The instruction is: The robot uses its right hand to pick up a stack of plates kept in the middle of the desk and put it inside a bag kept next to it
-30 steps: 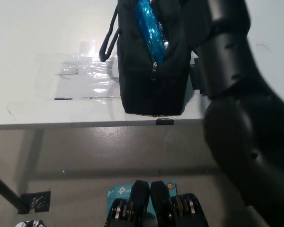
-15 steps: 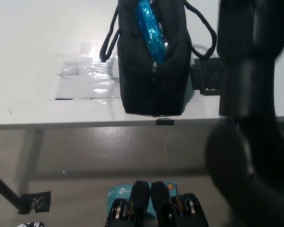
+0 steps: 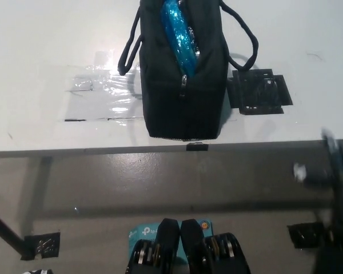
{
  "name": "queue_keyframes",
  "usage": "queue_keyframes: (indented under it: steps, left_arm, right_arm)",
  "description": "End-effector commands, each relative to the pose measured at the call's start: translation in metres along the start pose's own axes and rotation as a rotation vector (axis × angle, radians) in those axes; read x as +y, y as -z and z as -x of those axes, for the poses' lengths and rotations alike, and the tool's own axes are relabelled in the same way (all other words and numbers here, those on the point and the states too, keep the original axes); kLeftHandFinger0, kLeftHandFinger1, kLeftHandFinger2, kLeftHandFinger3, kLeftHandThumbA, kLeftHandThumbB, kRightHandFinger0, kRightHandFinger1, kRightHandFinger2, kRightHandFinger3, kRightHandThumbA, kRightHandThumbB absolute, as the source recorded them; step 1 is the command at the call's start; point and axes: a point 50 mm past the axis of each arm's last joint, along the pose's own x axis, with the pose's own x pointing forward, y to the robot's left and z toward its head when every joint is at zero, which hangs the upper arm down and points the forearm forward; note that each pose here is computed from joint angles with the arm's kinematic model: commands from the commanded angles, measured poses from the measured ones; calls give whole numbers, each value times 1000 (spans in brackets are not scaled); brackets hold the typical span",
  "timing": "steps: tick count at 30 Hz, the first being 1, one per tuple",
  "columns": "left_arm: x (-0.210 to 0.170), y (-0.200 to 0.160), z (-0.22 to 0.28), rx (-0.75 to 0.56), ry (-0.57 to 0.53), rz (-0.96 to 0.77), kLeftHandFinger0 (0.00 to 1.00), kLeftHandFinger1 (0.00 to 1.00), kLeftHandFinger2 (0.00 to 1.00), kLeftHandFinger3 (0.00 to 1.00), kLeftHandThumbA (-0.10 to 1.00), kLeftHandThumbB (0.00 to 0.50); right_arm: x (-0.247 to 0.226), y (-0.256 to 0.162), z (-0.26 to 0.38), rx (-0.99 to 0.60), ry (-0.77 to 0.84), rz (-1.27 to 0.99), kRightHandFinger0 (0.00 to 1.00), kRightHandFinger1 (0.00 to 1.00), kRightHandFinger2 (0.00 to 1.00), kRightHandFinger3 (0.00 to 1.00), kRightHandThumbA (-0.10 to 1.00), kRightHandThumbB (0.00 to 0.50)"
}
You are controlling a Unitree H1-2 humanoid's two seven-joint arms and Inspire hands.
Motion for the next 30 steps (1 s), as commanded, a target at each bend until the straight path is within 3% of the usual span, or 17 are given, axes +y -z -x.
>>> queue_keyframes:
  steps: [1,3,6,8,9,10,14,15,18,19,22,24,28,30]
  left_arm:
    - [36,-21,-3,-102,-99,5,0,8,106,103,-100,500]
    - [39,-22,-4,-110,-101,23,0,0,80,72,-100,500]
    - [42,-24,-4,-113,-104,14,0,0,64,69,-100,500]
    - [44,-25,-4,-115,-108,15,0,0,49,60,-100,500]
    - [46,-27,-5,-120,-112,14,0,0,60,56,-100,500]
    - [46,-28,-5,-120,-113,12,0,0,64,56,-100,500]
    - [51,-35,-8,-139,-114,6,0,0,55,46,-100,500]
    - [51,-35,-8,-136,-120,-14,0,8,59,65,-100,500]
    - [52,-38,-11,-145,-116,-18,0,19,112,107,-100,500]
    - [54,-40,-12,-149,-117,-14,0,3,97,98,-100,500]
    - [55,-41,-13,-143,-119,3,0,0,71,82,-100,500]
    - [58,-46,-15,-142,-126,7,0,0,66,72,-100,500]
    - [59,-46,-16,-152,-126,4,0,19,100,100,-100,500]
    - [58,-45,-16,-152,-127,8,0,13,106,95,-100,500]
  right_arm:
    - [3,55,99,-567,-136,-425,1000,1000,1000,1000,814,170]
    - [12,74,102,-524,-152,-423,1000,1000,1000,1000,857,184]
    - [19,81,104,-515,-186,-437,1000,1000,1000,1000,918,265]
    - [24,84,104,-516,-215,-425,1000,1000,1000,1000,947,270]
    - [27,85,103,-521,-240,-434,1000,1000,1000,1000,943,254]
    - [33,89,101,-515,-257,-438,1000,1000,1000,1000,936,206]
    - [43,95,94,-499,-290,-437,1000,1000,1000,1000,1000,177]
    - [48,107,86,-461,-327,-481,1000,1000,1000,1000,1000,227]
    - [50,121,78,-426,-325,-492,1000,1000,1000,1000,1000,291]
    - [51,127,73,-421,-329,-491,1000,1000,1000,1000,1000,264]
    - [51,146,65,-393,-322,-476,1000,1000,1000,1000,1000,279]
    - [50,154,61,-373,-313,-514,1000,1000,1000,1000,1000,228]
    - [42,161,59,-369,-252,-583,1000,1000,1000,1000,1000,246]
    - [40,162,59,-373,-237,-582,1000,1000,1000,1000,1000,230]
